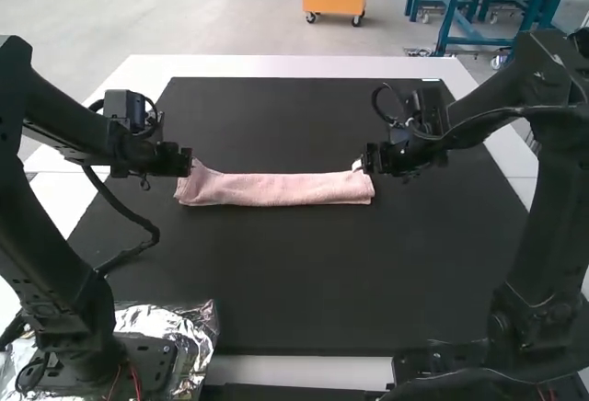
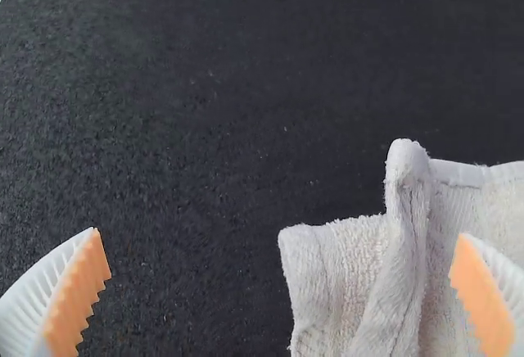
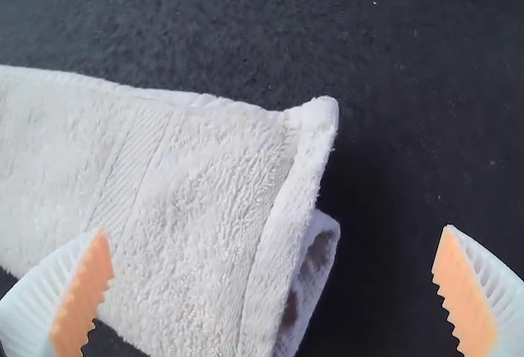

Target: Fold the towel.

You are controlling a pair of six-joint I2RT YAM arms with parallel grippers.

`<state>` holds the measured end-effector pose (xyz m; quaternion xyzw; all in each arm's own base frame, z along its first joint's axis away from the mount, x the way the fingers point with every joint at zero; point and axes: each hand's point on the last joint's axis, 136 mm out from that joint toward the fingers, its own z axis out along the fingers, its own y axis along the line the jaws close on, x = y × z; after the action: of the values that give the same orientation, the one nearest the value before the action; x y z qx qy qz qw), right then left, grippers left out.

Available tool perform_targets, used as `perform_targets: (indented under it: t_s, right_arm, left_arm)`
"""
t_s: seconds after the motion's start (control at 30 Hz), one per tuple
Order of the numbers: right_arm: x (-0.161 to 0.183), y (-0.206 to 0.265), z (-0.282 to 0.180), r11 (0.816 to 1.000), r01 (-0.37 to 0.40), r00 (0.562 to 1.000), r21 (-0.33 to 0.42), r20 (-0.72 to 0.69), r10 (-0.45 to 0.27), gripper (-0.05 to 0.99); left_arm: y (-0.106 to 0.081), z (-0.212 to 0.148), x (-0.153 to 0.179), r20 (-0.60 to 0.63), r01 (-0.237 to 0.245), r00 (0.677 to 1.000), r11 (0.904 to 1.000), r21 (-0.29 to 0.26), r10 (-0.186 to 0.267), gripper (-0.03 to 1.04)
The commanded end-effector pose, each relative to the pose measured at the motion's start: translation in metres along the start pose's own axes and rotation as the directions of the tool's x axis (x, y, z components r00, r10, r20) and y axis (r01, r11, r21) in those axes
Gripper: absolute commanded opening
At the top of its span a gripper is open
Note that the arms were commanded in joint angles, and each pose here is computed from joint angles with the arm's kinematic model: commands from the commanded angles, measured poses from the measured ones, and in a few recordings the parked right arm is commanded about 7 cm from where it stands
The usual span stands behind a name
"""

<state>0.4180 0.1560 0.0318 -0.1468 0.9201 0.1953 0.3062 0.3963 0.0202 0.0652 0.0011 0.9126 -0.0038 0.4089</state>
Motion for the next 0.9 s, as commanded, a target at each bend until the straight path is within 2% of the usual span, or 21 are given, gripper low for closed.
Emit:
perform_targets:
  t_s: [0.0, 0.37, 0.43, 0.5, 0.53, 0.6, 0.63, 0.67, 0.8, 0.87]
  right_arm:
    - [0.001, -0.001, 0.012, 1.0, -0.004, 1.0, 0.002, -0.014, 0.004, 0.9]
    - [0.012, 0.011, 0.035, 1.0, 0.022, 0.998, -0.023, -0.059, -0.023, 0.87]
    - [0.02, 0.012, 0.039, 0.999, 0.023, 0.997, -0.026, -0.078, -0.025, 0.78]
    - [0.031, 0.012, 0.043, 0.999, 0.022, 0.994, -0.029, -0.103, -0.025, 0.57]
    - [0.038, 0.012, 0.046, 0.999, 0.017, 0.993, -0.037, -0.119, -0.022, 0.42]
    - [0.051, 0.011, 0.05, 0.999, 0.02, 0.989, -0.045, -0.148, -0.027, 0.03]
    - [0.033, 0.016, 0.032, 0.997, 0.014, 0.992, -0.079, -0.123, -0.024, -0.02]
    - [0.03, 0.017, 0.03, 0.997, 0.015, 0.993, -0.08, -0.118, -0.024, -0.02]
    - [-0.023, 0.016, -0.015, 0.998, 0.013, 1.0, -0.063, 0.02, -0.012, -0.03]
    - [-0.038, 0.023, -0.031, 0.996, -0.009, 0.998, -0.087, 0.064, 0.015, -0.03]
  left_arm:
    - [0.008, -0.005, -0.016, 0.042, 0.024, 0.999, 0.9996, -0.017, -0.023, 0.97]
    - [0.02, -0.007, -0.014, 0.04, 0.07, 0.997, 0.9974, -0.019, -0.069, 0.97]
    - [0.02, -0.007, -0.014, 0.04, 0.073, 0.997, 0.9972, -0.017, -0.072, 0.97]
    - [0.02, -0.007, -0.014, 0.039, 0.073, 0.997, 0.9972, -0.015, -0.072, 0.97]
    - [0.02, -0.007, -0.013, 0.036, 0.073, 0.997, 0.9972, -0.014, -0.072, 0.97]
    - [0.019, -0.009, -0.015, 0.042, 0.072, 0.997, 0.9973, -0.009, -0.072, 0.97]
    - [0.018, -0.01, -0.016, 0.045, 0.072, 0.996, 0.9974, -0.006, -0.071, 0.97]
    - [0.028, -0.015, -0.021, 0.063, 0.082, 0.995, 0.9963, -0.025, -0.08, 0.97]
    - [0.029, -0.017, -0.029, 0.08, 0.069, 0.995, 0.9973, -0.026, -0.067, 0.97]
    - [0.029, -0.018, -0.035, 0.093, 0.066, 0.994, 0.9974, -0.027, -0.063, 0.97]
